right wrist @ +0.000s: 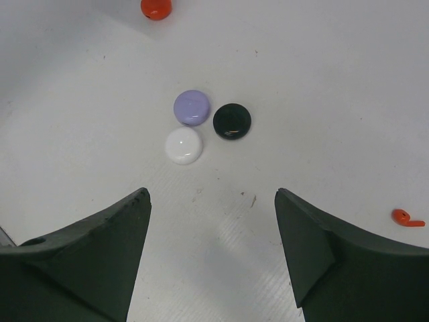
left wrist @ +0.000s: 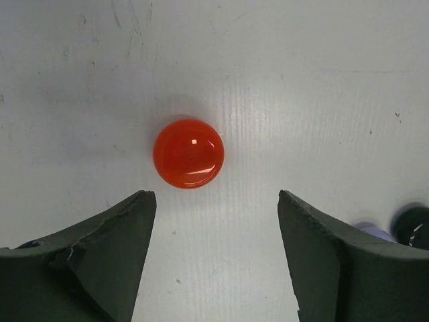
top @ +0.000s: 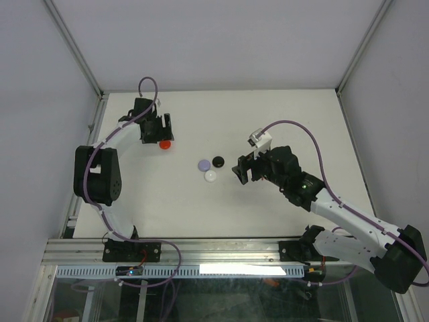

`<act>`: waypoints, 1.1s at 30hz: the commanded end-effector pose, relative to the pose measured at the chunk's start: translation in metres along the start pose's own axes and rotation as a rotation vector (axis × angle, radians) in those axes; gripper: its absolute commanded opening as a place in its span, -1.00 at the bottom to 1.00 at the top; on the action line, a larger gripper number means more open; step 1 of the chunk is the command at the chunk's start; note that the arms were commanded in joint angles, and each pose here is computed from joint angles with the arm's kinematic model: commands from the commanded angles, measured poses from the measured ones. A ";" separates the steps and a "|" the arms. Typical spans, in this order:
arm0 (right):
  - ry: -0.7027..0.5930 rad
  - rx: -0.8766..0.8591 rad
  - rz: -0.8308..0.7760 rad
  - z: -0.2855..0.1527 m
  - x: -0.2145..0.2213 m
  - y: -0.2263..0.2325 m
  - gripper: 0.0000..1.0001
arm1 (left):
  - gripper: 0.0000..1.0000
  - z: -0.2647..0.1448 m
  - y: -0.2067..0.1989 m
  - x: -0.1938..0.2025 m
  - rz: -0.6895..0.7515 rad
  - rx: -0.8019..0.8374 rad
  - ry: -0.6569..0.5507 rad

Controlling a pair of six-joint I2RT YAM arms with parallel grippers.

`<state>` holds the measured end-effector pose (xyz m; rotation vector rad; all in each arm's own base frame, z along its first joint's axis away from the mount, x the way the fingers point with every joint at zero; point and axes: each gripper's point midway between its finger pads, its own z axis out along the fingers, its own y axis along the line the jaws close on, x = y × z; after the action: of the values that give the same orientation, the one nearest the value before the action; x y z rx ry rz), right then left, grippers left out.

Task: Insert the wireless bluetooth earbuds into the charging case
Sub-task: Move the charging case to the center of the board.

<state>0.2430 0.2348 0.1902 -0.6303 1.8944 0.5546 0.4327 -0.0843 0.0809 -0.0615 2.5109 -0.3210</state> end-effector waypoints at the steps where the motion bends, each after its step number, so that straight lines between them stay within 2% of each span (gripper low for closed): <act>1: -0.087 -0.014 -0.005 -0.004 -0.032 0.003 0.56 | 0.50 0.006 0.016 -0.009 -0.117 -0.168 -0.054; 8: -0.082 -0.016 -0.007 -0.003 -0.031 0.004 0.56 | 0.52 0.022 0.014 -0.012 -0.111 -0.282 -0.094; 25: -0.089 -0.016 -0.007 -0.004 -0.032 0.004 0.57 | 0.33 0.052 0.015 0.003 -0.101 -0.357 -0.080; 33: -0.080 -0.032 -0.004 -0.004 -0.032 0.007 0.57 | 0.00 0.051 0.005 0.006 -0.084 -0.312 -0.094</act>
<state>0.2422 0.2356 0.1899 -0.6352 1.8951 0.5604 0.4496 -0.0821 0.0253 -0.3108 2.5040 0.0767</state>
